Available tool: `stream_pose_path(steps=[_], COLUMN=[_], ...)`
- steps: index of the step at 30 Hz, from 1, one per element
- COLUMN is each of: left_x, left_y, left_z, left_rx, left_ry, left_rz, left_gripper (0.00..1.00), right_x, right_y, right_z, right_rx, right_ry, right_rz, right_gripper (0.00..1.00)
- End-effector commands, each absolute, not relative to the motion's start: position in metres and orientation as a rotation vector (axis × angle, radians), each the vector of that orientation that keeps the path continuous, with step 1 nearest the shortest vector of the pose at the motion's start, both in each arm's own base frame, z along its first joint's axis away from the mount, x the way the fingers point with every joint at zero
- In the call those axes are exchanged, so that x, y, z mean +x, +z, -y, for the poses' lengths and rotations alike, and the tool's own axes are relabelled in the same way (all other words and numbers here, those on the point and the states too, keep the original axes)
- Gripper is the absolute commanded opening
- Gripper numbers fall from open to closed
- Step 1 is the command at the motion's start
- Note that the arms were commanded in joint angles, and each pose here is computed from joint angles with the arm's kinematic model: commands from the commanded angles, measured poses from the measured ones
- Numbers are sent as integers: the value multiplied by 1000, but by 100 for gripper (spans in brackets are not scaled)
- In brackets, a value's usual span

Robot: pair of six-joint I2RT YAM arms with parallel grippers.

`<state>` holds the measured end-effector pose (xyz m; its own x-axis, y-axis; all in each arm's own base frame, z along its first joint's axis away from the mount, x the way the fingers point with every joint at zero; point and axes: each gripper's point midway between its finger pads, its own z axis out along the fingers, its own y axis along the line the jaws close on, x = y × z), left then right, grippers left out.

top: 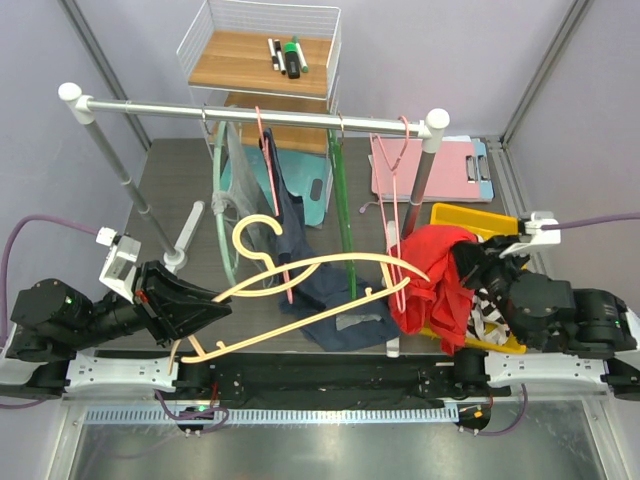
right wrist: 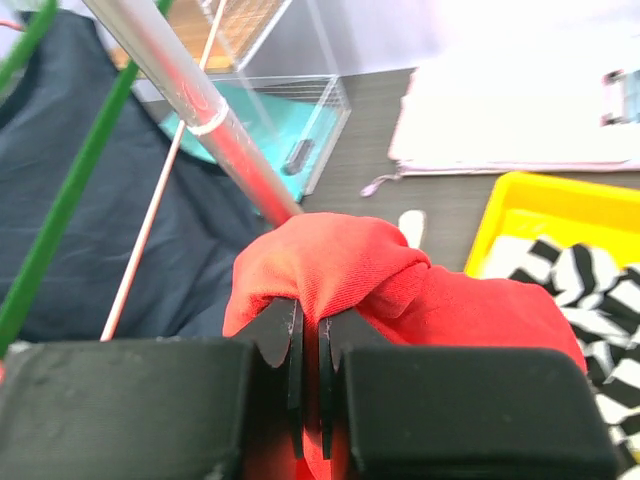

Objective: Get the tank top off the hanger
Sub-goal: Pick up the tank top from the corner of the board.

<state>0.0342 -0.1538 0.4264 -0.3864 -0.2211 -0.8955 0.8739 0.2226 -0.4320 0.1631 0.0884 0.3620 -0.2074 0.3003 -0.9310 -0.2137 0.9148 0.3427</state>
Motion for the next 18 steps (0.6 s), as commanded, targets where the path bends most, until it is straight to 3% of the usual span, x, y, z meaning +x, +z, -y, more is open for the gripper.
stream_pose_path(steps=[1, 9, 18], left_x=[35, 35, 35], left_y=[433, 435, 431], left_z=[157, 163, 164], left_rx=[619, 628, 620], left_ry=[-1397, -1387, -1392], left_rz=[-1472, -1483, -1496], left_gripper=[0, 0, 0], right_x=[176, 182, 232], right_y=[370, 343, 269], right_z=[-83, -119, -106], right_rx=[101, 48, 84], right_ry=[263, 184, 37], right_rz=[-1673, -1731, -1942], right_gripper=[1, 1, 1])
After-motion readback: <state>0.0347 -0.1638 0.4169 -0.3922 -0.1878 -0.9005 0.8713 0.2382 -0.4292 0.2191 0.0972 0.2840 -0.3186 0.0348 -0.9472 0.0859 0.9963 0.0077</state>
